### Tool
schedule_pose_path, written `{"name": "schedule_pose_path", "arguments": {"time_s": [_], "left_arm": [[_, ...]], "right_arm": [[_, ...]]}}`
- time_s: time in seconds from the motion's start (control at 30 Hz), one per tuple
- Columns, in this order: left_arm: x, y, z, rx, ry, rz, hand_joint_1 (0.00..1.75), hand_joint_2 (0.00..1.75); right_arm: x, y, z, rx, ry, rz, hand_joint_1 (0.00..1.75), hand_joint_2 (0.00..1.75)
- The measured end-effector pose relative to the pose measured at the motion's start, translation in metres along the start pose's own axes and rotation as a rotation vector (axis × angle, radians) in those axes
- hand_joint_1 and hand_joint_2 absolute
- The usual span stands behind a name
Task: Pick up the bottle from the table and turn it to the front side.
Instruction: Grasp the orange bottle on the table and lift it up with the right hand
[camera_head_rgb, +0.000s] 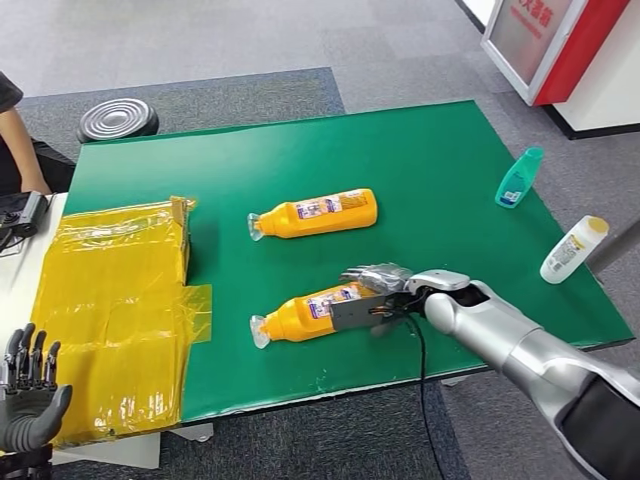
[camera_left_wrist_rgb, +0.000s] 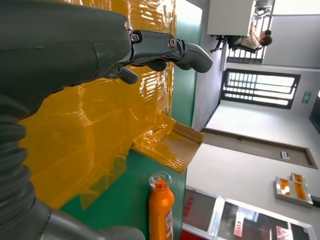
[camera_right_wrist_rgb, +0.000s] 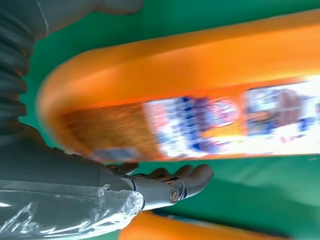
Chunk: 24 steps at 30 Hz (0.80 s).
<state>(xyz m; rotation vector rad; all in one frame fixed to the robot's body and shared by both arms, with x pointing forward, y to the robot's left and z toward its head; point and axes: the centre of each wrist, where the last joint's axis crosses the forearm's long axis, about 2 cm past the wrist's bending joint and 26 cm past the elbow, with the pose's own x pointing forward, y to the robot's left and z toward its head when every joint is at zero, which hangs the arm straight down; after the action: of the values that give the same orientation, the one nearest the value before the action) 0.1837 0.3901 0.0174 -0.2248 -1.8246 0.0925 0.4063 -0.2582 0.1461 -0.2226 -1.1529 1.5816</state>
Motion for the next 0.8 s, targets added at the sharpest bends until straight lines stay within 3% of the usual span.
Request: {"name": "schedule_pose_path", "arguments": {"time_s": [0.1, 0.13, 0.23, 0.27, 0.8], "left_arm": [[-0.001, -0.002, -0.004, -0.003, -0.003, 0.001, 0.00, 1.75], [-0.001, -0.002, -0.006, -0.005, -0.005, 0.002, 0.00, 1.75], [-0.002, -0.005, -0.011, -0.010, -0.007, 0.003, 0.00, 1.75], [-0.003, -0.005, -0.012, -0.010, -0.008, 0.002, 0.00, 1.75], [-0.005, -0.005, -0.002, 0.013, 0.002, 0.025, 0.00, 1.75]], "right_arm": [[0.009, 0.015, -0.013, -0.025, 0.008, -0.032, 0.00, 1.75], [0.012, 0.018, -0.016, -0.034, 0.013, -0.040, 0.34, 1.75], [0.019, 0.024, -0.025, -0.060, 0.026, -0.055, 1.65, 1.75], [0.021, 0.025, -0.027, -0.067, 0.029, -0.057, 1.75, 1.75], [0.026, 0.038, -0.031, -0.170, 0.007, -0.057, 1.75, 1.75]]}}
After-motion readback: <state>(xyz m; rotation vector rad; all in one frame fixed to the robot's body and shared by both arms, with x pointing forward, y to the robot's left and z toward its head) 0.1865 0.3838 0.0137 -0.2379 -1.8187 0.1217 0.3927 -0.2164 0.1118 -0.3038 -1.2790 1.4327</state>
